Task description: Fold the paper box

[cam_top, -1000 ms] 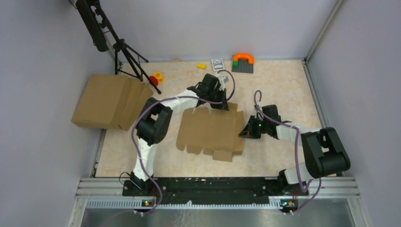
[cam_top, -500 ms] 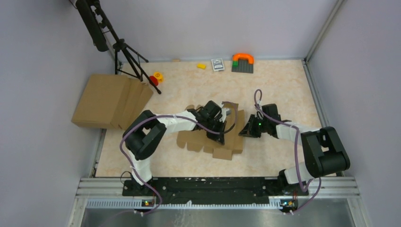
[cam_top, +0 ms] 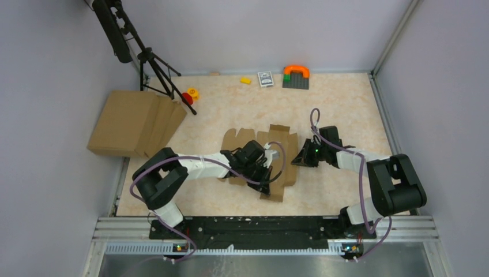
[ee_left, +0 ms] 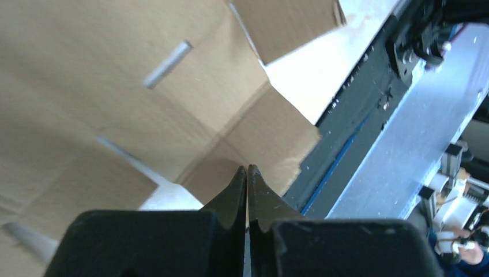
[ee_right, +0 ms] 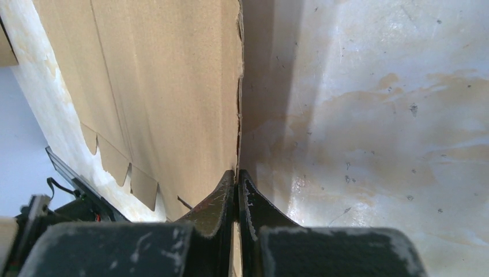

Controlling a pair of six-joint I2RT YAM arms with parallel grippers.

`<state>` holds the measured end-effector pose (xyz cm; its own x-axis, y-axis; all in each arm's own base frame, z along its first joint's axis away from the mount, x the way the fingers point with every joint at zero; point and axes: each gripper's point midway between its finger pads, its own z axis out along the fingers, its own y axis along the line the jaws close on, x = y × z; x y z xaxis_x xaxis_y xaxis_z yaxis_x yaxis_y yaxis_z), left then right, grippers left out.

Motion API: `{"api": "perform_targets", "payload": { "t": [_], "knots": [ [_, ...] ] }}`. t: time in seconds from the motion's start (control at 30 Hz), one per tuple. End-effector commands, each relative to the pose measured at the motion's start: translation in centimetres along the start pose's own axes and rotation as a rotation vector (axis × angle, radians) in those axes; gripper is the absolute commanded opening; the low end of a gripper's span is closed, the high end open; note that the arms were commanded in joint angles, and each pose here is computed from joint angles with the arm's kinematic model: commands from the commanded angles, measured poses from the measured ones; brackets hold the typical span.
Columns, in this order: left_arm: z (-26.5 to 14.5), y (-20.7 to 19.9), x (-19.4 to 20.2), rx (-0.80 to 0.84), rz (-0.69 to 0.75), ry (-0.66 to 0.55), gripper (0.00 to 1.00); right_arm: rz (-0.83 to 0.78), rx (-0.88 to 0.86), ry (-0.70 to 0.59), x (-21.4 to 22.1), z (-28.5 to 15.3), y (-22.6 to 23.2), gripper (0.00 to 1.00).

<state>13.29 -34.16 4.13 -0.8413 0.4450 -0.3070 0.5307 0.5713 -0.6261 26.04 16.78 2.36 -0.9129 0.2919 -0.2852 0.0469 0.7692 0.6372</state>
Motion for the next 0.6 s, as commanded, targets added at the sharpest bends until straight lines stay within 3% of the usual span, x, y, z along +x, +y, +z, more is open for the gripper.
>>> {"api": "perform_targets", "payload": {
  "t": [0.0, 0.13, 0.27, 0.47, 0.57],
  "knots": [
    [0.4, -2.8, 0.2, 0.090, 0.074, -0.037, 0.00, -0.012, 0.043, -0.054, -1.7, 0.4, -0.4, 0.00],
    [2.3, -0.1, 1.5, -0.017, 0.004, 0.010, 0.00, -0.010, 0.042, -0.054, -1.8, 0.4, -0.4, 0.00],
    [2.8, 1.7, 1.2, -0.096, -0.028, -0.034, 0.00, -0.019, 0.046, -0.052, -1.7, 0.3, -0.5, 0.00],
    [-2.2, -1.4, -2.0, -0.110, 0.072, -0.190, 0.01, -0.077, 0.093, -0.050, -2.5, -0.5, -0.6, 0.00],
    [-5.3, -1.1, -3.8, -0.191, 0.066, -0.253, 0.13, -0.098, 0.099, -0.055, -2.9, -0.9, -0.3, 0.00]
  ]
}}
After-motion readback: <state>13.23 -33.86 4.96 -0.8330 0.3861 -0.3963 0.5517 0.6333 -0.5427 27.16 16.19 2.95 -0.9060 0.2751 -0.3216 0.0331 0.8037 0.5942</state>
